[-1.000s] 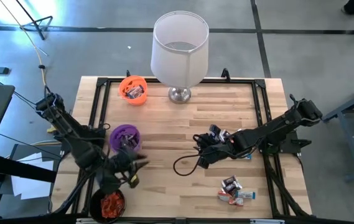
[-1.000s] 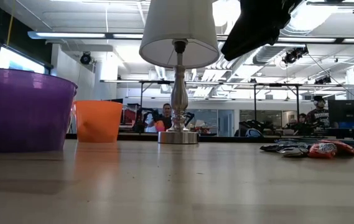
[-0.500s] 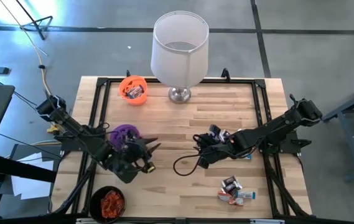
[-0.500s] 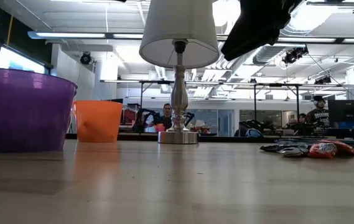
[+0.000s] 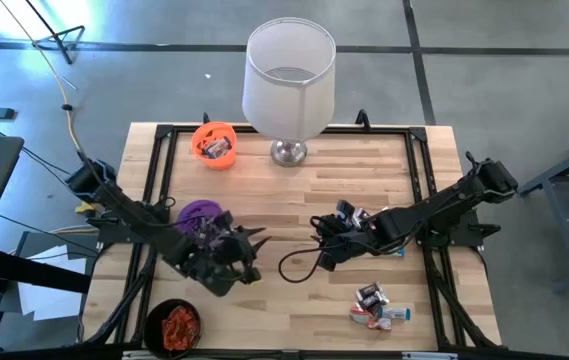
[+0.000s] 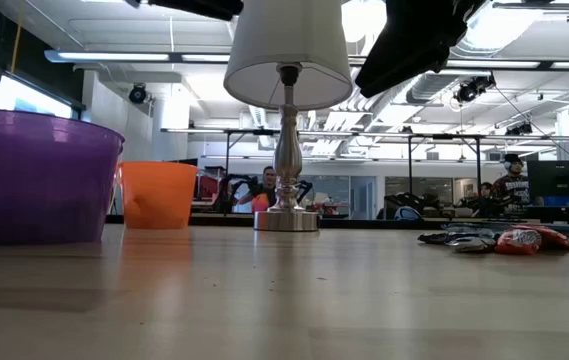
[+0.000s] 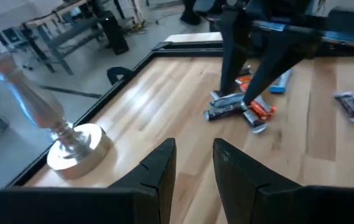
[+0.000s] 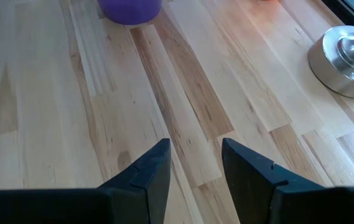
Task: Sort candy
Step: Put the orange chocolate into the black bucket
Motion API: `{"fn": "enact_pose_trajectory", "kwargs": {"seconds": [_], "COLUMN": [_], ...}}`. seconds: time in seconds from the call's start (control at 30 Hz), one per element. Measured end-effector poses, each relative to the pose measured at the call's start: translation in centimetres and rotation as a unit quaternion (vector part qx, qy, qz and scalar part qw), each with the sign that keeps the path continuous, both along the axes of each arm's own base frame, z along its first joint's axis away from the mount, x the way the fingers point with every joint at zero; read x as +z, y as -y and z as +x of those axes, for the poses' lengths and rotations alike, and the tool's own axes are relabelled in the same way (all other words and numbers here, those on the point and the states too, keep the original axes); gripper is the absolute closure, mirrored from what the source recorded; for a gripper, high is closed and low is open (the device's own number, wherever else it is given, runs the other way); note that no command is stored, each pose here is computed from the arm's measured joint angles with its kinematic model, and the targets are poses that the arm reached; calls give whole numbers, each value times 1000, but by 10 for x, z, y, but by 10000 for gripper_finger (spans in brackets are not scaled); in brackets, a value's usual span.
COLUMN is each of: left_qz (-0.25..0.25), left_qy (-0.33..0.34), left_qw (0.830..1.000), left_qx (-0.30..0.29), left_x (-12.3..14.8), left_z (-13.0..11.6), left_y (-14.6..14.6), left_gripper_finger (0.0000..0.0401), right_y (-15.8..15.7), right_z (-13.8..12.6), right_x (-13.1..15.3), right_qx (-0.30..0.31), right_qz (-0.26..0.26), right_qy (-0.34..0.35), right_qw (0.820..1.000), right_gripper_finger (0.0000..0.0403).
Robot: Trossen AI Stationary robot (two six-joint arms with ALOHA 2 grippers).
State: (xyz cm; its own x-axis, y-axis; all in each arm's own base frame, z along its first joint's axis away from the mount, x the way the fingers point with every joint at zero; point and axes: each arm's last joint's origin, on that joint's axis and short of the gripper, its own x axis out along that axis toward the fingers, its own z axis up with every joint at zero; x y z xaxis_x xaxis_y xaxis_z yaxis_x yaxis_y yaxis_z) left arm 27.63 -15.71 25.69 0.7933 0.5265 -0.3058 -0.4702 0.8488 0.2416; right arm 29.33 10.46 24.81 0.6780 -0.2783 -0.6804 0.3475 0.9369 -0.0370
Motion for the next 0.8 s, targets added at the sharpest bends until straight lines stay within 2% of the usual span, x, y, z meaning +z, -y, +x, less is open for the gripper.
{"fn": "enact_pose_trajectory", "kwargs": {"seconds": [0.13,0.27,0.5,0.8], "left_qz": [-18,-13,-24,-10], "left_qy": [1,-1,2,-5], "left_qw": [999,999,999,999], "left_qx": [-30,-44,-36,-37], "left_x": [2,3,2,2], "left_z": [10,12,11,12], "left_y": [-4,-3,-4,-6], "left_gripper_finger": [307,307,307,307], "right_y": [0,0,0,-1], "right_z": [0,0,0,3], "right_x": [0,0,0,2], "right_qx": [0,0,0,-2], "right_qz": [0,0,0,6], "right_qy": [0,0,0,20], "right_qw": [1000,1000,1000,1000], "right_gripper_finger": [261,261,261,261]}}
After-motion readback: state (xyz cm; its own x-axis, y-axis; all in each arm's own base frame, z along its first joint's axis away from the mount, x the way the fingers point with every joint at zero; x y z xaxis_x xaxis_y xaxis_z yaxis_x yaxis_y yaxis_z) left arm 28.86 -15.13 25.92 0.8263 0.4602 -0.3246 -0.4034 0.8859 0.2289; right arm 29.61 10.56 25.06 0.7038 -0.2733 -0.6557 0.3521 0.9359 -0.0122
